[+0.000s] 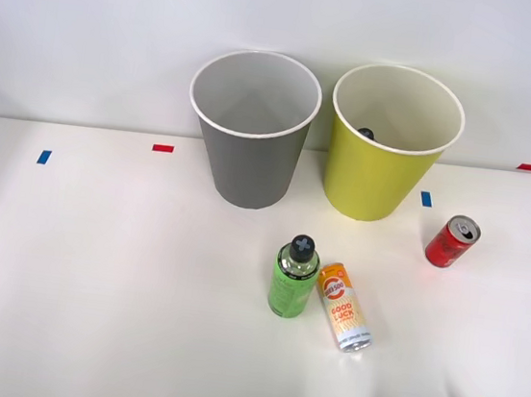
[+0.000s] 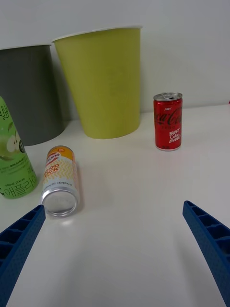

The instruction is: Put cans in the gray bin, plastic bottles in the light green bin

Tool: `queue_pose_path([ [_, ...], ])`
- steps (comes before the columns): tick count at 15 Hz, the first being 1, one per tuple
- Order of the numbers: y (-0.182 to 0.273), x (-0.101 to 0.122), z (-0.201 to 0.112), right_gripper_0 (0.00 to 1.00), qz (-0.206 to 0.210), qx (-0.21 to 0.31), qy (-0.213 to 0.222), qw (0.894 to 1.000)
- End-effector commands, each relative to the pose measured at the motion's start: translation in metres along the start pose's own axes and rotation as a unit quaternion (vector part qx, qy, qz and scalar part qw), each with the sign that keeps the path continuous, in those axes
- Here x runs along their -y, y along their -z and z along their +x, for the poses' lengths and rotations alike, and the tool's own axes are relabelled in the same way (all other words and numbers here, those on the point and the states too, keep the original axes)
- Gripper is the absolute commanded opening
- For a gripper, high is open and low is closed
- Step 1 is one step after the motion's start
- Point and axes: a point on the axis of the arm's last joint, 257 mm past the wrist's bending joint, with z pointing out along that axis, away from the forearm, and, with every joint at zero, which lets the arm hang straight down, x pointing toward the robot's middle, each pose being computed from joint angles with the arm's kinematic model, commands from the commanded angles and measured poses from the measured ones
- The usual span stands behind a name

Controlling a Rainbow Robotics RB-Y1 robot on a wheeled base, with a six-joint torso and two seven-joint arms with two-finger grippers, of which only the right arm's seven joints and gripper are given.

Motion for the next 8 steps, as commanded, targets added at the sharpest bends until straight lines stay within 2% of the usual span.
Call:
queue_pose_path([
  [1, 0.0001, -0.0001, 0.0001, 1.0, 0.0, 0.0, 0.0, 1.0],
  [8, 0.0001, -0.0001, 0.0001, 1.0, 0.0, 0.0, 0.0, 1.0],
])
